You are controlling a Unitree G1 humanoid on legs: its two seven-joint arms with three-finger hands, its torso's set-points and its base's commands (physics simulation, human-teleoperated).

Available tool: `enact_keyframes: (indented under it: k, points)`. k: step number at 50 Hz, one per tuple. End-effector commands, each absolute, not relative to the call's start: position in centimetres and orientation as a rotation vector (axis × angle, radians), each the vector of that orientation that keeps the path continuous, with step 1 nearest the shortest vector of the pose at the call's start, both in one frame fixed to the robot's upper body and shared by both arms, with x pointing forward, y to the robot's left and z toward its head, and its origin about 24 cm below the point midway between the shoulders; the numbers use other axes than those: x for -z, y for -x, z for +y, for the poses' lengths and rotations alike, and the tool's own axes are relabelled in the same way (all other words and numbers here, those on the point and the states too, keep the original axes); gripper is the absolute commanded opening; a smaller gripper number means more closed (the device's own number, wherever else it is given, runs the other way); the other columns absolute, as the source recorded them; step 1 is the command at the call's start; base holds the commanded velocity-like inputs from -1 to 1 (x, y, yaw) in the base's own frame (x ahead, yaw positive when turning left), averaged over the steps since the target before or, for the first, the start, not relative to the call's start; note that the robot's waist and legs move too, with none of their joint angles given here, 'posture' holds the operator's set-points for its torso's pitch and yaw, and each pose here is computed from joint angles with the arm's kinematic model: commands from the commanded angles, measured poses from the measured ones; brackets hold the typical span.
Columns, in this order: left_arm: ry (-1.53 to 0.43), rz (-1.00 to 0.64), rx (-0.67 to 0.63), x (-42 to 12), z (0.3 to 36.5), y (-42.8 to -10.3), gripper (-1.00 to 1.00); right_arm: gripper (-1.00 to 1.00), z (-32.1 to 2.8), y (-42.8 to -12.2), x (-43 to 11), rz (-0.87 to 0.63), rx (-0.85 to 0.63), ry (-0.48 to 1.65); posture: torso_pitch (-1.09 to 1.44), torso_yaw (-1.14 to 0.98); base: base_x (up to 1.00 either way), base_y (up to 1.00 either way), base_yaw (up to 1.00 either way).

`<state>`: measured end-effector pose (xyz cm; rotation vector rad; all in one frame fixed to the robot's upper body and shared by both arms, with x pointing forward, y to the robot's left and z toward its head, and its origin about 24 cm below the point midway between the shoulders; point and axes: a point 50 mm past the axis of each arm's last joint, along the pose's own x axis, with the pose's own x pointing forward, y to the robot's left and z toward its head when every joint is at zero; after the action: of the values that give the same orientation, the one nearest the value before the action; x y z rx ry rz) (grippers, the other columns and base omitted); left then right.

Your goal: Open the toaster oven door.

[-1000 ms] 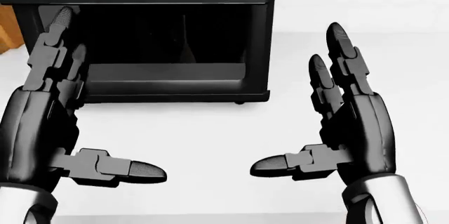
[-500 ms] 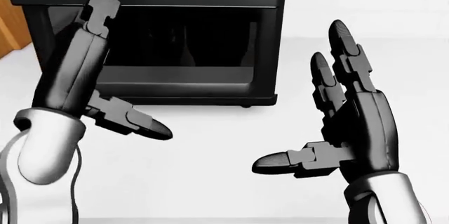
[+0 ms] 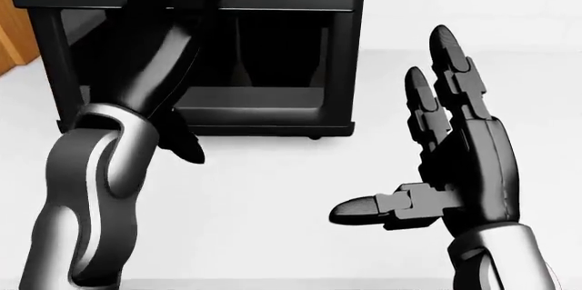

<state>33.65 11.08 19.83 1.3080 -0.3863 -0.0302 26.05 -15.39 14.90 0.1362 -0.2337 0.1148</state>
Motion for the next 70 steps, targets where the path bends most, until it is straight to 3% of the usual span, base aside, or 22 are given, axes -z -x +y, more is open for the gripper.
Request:
enact_keyframes:
  k: [1, 26, 47, 51, 54, 55, 57, 58, 70]
  points:
    - [-1.315, -0.463, -0.015, -21.6, 10.8, -33.5, 1.0, 1.0, -15.3, -25.9, -16.4, -0.317, -0.124, -0.132, -0.41, 0.0, 0.0, 0.0, 0.0]
    - [-1.358, -0.273, 0.074, -19.4, 11.5, -39.3, 1.0, 1.0, -15.2, -26.1, -16.4, -0.315, -0.126, -0.134, -0.41, 0.0, 0.0, 0.0, 0.0]
    - [-1.389, -0.248, 0.106, -18.3, 11.4, -40.0, 1.0, 1.0, -15.1, -26.3, -16.0, -0.307, -0.125, -0.136, -0.41, 0.0, 0.0, 0.0, 0.0]
    - [-1.388, -0.246, 0.105, -18.2, 11.5, -40.1, 0.84, 1.0, -15.2, -26.3, -15.9, -0.307, -0.125, -0.136, -0.41, 0.0, 0.0, 0.0, 0.0]
    - [-1.389, -0.245, 0.106, -18.2, 11.5, -40.1, 0.82, 1.0, -15.2, -26.3, -15.9, -0.308, -0.126, -0.136, -0.41, 0.0, 0.0, 0.0, 0.0]
    - [-1.389, -0.249, 0.107, -18.2, 11.5, -40.0, 0.59, 1.0, -15.2, -26.4, -15.9, -0.308, -0.124, -0.136, -0.41, 0.0, 0.0, 0.0, 0.0]
    - [-1.389, -0.249, 0.107, -18.2, 11.5, -40.0, 0.56, 1.0, -15.2, -26.4, -15.9, -0.308, -0.125, -0.135, -0.41, 0.0, 0.0, 0.0, 0.0]
    - [-1.389, -0.251, 0.107, -18.3, 11.5, -39.8, 0.41, 1.0, -15.2, -26.4, -15.9, -0.308, -0.124, -0.135, -0.41, 0.0, 0.0, 0.0, 0.0]
    - [-1.394, -0.259, 0.103, -18.0, 11.7, -39.2, -0.06, 1.0, -15.3, -26.3, -16.1, -0.31, -0.122, -0.137, -0.41, 0.0, 0.0, 0.0, 0.0]
